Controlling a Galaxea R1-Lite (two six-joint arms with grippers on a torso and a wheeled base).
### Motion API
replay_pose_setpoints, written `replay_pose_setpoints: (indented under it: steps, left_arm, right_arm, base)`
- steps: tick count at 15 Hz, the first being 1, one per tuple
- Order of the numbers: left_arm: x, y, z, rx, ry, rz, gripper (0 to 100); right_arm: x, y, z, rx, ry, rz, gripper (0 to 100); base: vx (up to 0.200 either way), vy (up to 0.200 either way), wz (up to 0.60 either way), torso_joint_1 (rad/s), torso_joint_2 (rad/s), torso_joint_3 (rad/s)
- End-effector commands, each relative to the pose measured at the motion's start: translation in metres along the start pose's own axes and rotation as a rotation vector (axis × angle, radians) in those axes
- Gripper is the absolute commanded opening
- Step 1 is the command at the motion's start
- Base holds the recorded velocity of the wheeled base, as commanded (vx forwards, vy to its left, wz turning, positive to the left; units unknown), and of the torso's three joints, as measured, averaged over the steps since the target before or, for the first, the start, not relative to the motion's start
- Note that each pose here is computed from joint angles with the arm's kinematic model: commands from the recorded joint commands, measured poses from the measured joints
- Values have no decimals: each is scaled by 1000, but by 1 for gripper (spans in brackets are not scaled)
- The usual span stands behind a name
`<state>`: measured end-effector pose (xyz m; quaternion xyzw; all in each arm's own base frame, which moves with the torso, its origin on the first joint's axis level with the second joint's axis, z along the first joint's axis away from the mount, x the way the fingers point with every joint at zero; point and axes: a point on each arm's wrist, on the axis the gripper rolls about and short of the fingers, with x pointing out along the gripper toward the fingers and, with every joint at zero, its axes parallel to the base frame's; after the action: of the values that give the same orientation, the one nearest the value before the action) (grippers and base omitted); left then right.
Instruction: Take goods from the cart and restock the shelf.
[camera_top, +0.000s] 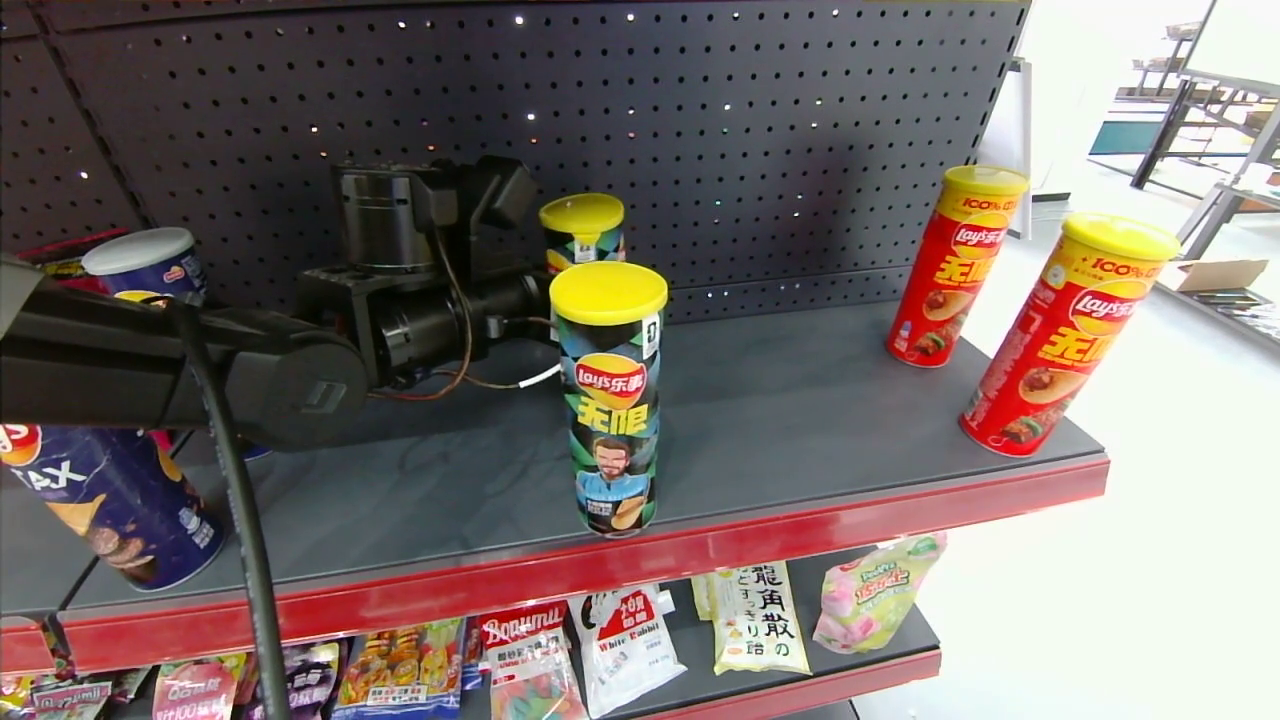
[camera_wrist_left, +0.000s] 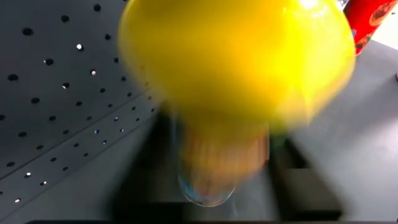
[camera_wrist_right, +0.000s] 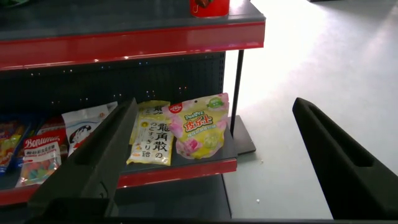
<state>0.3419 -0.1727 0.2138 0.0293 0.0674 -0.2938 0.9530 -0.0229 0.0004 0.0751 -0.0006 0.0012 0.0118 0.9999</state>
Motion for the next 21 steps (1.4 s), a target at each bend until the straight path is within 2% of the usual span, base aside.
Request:
replay_pose_setpoints:
  steps: [1,3,6,10,12,14,16,18,19,20,21]
  left_arm:
    - [0,-1,0,-1,0,-1,100]
    - [-3,0,0,-5,24,-1,100]
    - [-9,1,1,-7,27,8,100]
    - [-46,12,-12,-16,81,53,100]
    - [-67,12,-15,-3,89,65,100]
    - [-110,9,-19,-8,95,81,100]
    - [-170,-4,-30,-9,97,86,100]
    - [-221,-9,-36,-19,117,119,100]
    - [-282,-20,-43,-38,129,178,100]
    - [-301,-26,-52,-48,135,195,100]
    - [-336,-40,-71,-38,84,198,100]
  right_arm:
    - [0,0,0,0,1,1,100]
    - [0,0,0,0,1,1,100]
    - [0,0,0,0,1,1,100]
    - [0,0,0,0,1,1,100]
    - [0,0,0,0,1,1,100]
    - [0,0,0,0,1,1,100]
    - [0,0,0,0,1,1,100]
    - [0,0,0,0,1,1,100]
    - [0,0,0,0,1,1,100]
    - [0,0,0,0,1,1,100]
    - [0,0,0,0,1,1,100]
  base:
    - [0,0,0,0,0,0]
    - [0,0,0,0,0,0]
    - [0,0,0,0,0,0]
    - [0,0,0,0,0,0]
    - [0,0,0,0,0,0]
    - [0,0,0,0,0,0]
    - [0,0,0,0,0,0]
    - [0,0,0,0,0,0]
    - [0,0,0,0,0,0]
    - [0,0,0,0,0,0]
    - [0,0,0,0,0,0]
